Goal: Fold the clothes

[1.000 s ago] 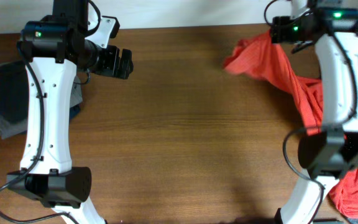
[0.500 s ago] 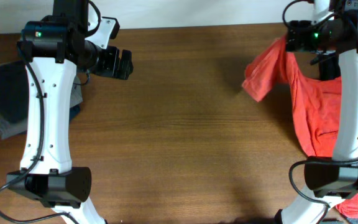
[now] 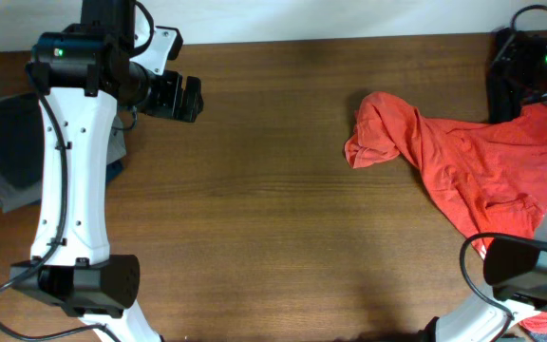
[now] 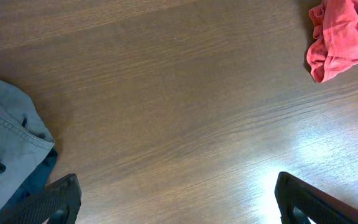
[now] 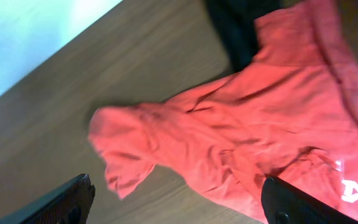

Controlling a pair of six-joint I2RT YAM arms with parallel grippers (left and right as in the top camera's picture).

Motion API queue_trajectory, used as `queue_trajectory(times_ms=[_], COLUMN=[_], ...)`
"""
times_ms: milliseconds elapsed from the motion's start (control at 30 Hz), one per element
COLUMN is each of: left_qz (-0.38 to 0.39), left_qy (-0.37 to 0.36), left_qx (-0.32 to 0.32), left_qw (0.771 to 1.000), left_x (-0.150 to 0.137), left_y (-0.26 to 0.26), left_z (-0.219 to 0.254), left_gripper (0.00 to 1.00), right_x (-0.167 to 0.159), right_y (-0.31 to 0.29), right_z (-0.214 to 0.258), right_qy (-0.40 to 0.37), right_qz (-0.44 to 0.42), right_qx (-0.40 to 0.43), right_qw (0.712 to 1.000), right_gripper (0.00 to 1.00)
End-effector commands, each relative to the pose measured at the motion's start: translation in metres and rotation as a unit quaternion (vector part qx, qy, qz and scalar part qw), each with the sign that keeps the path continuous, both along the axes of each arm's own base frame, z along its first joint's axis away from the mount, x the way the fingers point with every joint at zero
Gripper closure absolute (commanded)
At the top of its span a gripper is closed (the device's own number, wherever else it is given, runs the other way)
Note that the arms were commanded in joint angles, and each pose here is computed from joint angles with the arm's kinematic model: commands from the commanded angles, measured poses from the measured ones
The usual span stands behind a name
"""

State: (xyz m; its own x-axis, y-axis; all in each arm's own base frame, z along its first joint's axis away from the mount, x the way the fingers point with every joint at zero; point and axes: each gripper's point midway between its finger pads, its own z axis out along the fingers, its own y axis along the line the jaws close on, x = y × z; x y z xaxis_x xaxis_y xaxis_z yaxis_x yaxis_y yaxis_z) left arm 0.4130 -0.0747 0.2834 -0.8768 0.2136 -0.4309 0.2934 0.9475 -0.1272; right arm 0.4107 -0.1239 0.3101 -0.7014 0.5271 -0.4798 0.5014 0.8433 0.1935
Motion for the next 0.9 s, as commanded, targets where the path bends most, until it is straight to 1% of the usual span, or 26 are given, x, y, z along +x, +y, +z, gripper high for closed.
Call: queue_trajectory(times_ms=[0,100,200,267,400,533,633,733,867], left_qz=[0.004,0.011,0.056,0.089,0.099,0.103,0.107,0.114,0.117], left_qy=[0.003,0.006,0.03,0.058,0.082,0.053,0.018,-0.027,-0.065], left_qx=[0.003,0.018,0.049,0.069,0.07,0.061,0.054,0.042,0.035], left_qw=[1.0,1.0,0.997,0.992,0.989,0.991,0.993,0.992,0.99], left_x=[0.002,0.001,-0.007,-0.02,-0.037,-0.047,-0.061,-0.084,-0.111], left_y=[0.001,0.007,0.022,0.034,0.036,0.036,0.038,0.04,0.043], left_z=[-0.002,-0.004,-0.01,-0.014,-0.013,0.009,0.033,0.064,0.084], left_gripper=[0.01,0.01,0.01,0.01,0.01,0.01,0.01,0.01,0.01], right_x=[-0.004,-0.011,-0.024,-0.042,-0.071,-0.09,-0.111,-0.139,-0.165], right_y=[0.037,0.055,0.069,0.079,0.091,0.1,0.104,0.114,0.121], right_z=[0.022,0.027,0.033,0.04,0.044,0.056,0.066,0.07,0.067], right_qy=[-0.025,-0.02,-0.015,-0.009,0.013,-0.002,-0.015,-0.023,-0.034], right_qz=[0.106,0.151,0.171,0.181,0.193,0.201,0.203,0.212,0.222], right_qx=[-0.015,-0.031,-0.038,-0.035,-0.028,-0.034,-0.052,-0.061,-0.08], right_qw=[0.994,0.988,0.984,0.983,0.981,0.979,0.978,0.975,0.971], right_gripper=[0.09,0.09,0.09,0.08,0.08,0.08,0.08,0.08,0.08])
